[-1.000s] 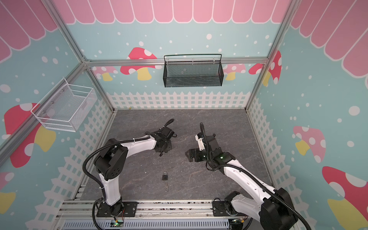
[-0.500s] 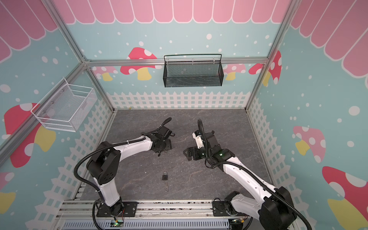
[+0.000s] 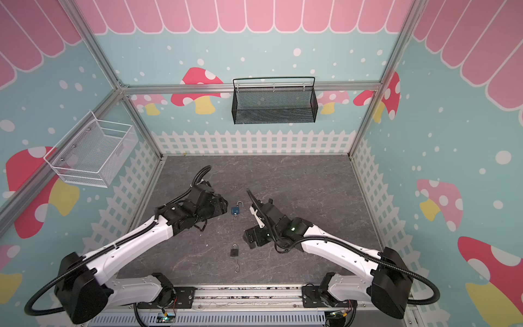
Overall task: Unlock with the key
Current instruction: 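Lower the opened blue padlock to the table and release it with the left gripper, then move the right gripper down over the key ring beside the black padlock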
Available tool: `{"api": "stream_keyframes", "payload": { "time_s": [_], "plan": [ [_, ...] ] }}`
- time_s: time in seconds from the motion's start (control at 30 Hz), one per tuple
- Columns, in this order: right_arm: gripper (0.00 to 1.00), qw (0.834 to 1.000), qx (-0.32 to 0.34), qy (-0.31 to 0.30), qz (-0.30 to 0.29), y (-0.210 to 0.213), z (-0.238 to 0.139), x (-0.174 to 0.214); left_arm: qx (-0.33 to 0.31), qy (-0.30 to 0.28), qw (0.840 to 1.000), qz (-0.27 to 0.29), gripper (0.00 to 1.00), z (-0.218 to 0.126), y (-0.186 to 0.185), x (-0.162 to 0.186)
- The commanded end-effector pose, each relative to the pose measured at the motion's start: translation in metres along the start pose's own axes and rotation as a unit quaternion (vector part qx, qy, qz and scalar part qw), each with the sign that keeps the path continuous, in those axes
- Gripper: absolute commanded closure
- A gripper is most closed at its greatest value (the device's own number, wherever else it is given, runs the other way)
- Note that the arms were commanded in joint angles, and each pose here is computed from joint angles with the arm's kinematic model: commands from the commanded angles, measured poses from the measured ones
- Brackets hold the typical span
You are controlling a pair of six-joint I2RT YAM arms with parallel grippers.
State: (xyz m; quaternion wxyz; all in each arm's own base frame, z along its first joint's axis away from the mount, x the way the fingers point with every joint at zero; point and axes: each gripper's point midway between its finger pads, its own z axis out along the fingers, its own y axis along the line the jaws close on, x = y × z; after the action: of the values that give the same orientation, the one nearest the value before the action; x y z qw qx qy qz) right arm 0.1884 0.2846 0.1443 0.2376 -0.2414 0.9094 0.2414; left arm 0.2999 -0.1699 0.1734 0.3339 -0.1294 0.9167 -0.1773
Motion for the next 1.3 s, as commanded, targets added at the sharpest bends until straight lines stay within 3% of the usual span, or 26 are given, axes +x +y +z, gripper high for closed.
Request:
{"api": "stream_keyframes", "payload": {
  "time_s": [0.0, 0.3, 0.57, 1.27],
  "plan": [
    [0.03, 0.999, 0.036, 0.022, 0.006, 0.003, 0.011, 0.019, 0.009, -0.002, 1.000, -0.011, 0.28, -0.019, 0.013, 0.008],
    [0.02, 0.994, 0.055, 0.087, -0.023, 0.025, 0.048, 0.075, 0.020, -0.006, 0.999, -0.043, 0.28, -0.048, 0.039, 0.026],
    [0.02, 0.989, 0.079, 0.118, -0.048, 0.036, 0.076, 0.098, 0.018, -0.015, 0.997, -0.076, 0.28, -0.054, 0.052, 0.032],
    [0.00, 0.980, 0.115, 0.141, -0.078, 0.038, 0.103, 0.102, -0.003, -0.047, 0.994, -0.103, 0.28, -0.058, 0.072, 0.031]
  ]
}}
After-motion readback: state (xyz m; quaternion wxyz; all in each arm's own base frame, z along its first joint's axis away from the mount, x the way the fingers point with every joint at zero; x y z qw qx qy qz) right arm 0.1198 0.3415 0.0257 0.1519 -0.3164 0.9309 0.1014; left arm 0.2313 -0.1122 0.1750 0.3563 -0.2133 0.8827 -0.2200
